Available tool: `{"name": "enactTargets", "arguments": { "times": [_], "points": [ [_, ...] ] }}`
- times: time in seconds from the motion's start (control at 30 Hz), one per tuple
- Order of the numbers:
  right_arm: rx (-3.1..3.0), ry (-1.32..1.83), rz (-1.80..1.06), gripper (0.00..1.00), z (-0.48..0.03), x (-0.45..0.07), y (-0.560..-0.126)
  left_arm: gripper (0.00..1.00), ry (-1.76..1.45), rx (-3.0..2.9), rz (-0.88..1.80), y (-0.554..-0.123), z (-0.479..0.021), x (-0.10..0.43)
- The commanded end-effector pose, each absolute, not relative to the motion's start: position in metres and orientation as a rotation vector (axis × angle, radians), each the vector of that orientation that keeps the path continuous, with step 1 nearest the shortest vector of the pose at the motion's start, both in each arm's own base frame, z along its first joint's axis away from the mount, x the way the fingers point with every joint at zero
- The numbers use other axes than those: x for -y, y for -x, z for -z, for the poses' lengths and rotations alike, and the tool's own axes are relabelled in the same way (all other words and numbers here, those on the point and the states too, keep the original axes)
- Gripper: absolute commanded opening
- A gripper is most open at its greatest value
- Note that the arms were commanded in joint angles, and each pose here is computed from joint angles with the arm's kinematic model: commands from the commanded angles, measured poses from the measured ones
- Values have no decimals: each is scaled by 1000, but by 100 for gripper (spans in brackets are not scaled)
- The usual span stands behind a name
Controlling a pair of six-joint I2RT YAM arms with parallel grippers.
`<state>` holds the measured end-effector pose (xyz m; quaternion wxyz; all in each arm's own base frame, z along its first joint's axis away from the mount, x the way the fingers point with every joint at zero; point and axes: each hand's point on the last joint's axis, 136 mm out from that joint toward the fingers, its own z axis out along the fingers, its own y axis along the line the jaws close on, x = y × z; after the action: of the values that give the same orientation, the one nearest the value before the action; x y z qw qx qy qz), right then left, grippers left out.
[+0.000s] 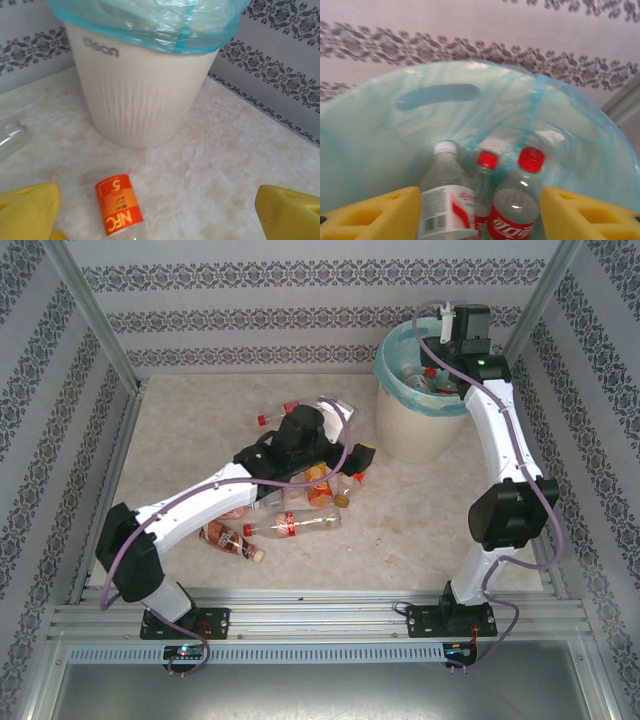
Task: Put the plastic bottles in the bin
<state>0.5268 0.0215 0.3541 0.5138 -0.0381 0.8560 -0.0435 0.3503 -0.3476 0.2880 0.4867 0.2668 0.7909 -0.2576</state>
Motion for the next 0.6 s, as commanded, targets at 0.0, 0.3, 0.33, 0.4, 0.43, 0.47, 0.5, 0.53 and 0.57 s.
{"name": "enactTargets", "arguments": {
  "times": [0.0, 0.3, 0.33, 0.4, 0.43, 0.47, 0.5, 0.53, 0.57],
  "points": [
    [-1893, 128, 12, 65, -432, -54, -487, 100, -620, -1989, 575, -340, -283, 313],
    [-1830, 275, -163, 66, -443, -132, -413, 100, -916, -2126, 407, -280, -240, 259],
    [-1826, 287, -196, 66, -440, -140, -403, 100, -965, -2136, 395, -273, -235, 254],
    [-1827, 308, -254, 66, -430, -156, -384, 99, -1047, -2150, 369, -260, -227, 246],
    [-1823, 323, -283, 67, -424, -164, -373, 98, -1076, -2160, 344, -256, -222, 240],
    [-1816, 342, -309, 66, -417, -172, -364, 97, -1096, -2171, 318, -253, -216, 234],
    [-1808, 362, -334, 67, -412, -179, -354, 97, -1115, -2179, 298, -250, -211, 230],
    [-1805, 382, -363, 67, -404, -188, -345, 96, -1143, -2189, 283, -247, -205, 226],
    [-1800, 414, -385, 67, -398, -196, -336, 95, -1173, -2199, 268, -244, -197, 223]
  ]
}}
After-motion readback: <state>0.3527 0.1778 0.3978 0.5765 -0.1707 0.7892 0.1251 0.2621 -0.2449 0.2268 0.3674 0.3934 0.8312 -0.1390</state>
